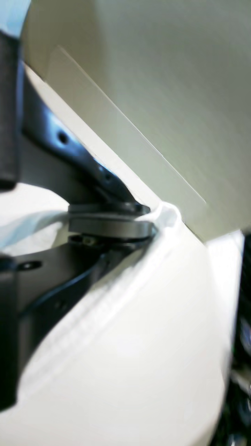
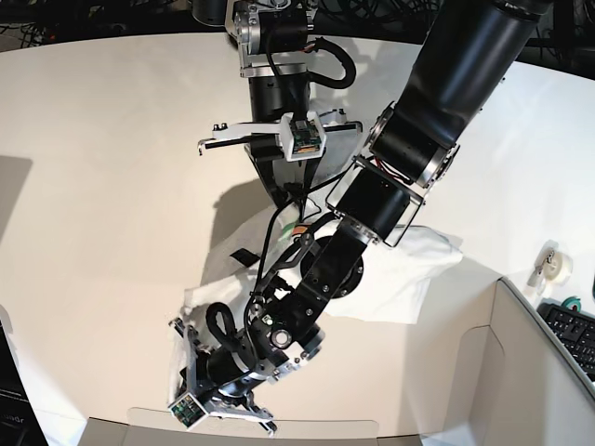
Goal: Layout the t-shirt on the table in an organized manner, then fold the t-shirt properly
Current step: 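Lower the shirt onto the table with both grippers, laying it flat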
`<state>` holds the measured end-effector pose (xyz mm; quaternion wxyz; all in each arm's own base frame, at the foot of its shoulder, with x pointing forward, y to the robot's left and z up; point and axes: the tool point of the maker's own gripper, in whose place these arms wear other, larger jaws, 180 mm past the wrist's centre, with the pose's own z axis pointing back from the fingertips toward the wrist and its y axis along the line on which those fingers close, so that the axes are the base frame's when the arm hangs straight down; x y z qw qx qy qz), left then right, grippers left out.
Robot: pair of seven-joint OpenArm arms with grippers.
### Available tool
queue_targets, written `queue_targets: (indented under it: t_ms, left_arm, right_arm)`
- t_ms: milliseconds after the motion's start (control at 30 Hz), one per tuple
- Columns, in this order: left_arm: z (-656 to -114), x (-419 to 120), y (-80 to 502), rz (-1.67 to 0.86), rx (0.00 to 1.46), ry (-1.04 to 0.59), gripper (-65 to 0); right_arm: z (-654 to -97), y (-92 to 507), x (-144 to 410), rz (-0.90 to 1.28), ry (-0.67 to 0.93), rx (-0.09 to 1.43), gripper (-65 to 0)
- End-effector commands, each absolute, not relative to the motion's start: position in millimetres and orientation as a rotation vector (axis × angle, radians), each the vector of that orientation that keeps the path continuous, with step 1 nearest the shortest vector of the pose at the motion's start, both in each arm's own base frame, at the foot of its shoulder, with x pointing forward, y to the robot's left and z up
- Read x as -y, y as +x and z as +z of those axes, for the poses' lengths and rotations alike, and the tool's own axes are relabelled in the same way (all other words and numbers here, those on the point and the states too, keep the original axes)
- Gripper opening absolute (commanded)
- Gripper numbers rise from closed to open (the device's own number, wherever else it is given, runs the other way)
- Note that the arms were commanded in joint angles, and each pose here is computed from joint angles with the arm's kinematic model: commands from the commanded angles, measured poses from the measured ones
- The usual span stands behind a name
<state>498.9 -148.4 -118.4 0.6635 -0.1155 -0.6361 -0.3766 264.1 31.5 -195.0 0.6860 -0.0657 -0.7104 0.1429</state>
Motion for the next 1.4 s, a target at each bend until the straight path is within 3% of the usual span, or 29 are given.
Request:
queue_targets:
  t_ms: [0, 367, 933, 1367]
  left_arm:
    - [-87.5, 155.3, 497.7, -0.850, 1.520, -0.290, -64.6]
    - [-90.8, 155.4, 496.8, -0.849, 1.514, -0.293, -64.6]
    - [-80.6, 157.8, 497.9, -0.862, 1.539, -0.287, -64.6]
    - [-131.7, 209.9, 460.0, -1.006, 1.542, -0.266, -64.6]
  right_arm:
    - [-179.3, 260.8, -35.8, 0.310, -0.133, 1.649, -65.0]
    - [-195.4, 258.4, -23.8, 0.322, -0.170, 1.601, -65.0]
    - [-305.3, 225.3, 77.7, 0.112, -0.253, 1.142, -65.0]
    - [-335.4, 180.8, 140.9, 0.035, -0.412, 0.971, -65.0]
